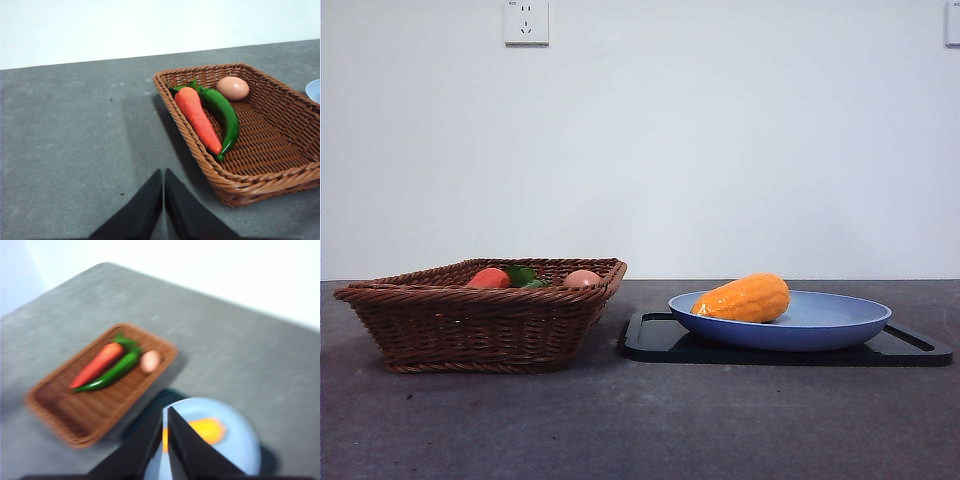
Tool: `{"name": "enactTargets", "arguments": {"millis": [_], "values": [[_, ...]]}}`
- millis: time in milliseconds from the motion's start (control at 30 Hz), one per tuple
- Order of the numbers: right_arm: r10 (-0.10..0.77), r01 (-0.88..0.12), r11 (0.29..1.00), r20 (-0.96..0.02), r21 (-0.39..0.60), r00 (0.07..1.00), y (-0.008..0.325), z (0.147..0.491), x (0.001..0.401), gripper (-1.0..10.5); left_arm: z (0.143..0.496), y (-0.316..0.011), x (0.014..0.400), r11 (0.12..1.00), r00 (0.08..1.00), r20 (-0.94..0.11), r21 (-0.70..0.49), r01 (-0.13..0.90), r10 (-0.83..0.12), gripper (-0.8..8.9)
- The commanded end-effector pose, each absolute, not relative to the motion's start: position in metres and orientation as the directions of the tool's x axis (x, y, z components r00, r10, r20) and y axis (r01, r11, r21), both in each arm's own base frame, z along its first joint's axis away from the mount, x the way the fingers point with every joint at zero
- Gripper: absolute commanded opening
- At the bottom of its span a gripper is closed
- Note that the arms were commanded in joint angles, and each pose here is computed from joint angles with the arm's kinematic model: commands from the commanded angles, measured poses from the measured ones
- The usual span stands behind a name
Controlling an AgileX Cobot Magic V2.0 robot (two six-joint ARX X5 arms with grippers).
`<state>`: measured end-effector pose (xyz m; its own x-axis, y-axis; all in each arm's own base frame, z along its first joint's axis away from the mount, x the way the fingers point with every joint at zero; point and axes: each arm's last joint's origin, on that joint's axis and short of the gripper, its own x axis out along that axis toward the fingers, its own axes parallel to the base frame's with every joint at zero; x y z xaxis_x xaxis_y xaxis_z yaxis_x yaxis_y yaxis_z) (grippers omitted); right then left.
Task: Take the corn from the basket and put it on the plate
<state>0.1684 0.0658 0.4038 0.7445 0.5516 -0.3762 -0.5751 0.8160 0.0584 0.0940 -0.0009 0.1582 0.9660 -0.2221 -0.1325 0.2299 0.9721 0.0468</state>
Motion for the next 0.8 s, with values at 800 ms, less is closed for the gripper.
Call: {"name": "enactTargets", "arguments": {"millis": [800], "values": [[0.169,-0.167,0.986,0.084,-0.027,0.982,0.0,0.219,0.1,0.0,0.149,-0.001,0.095,0.973,0.96,-0.171,0.029,0.23,-0.222,0.08]]}}
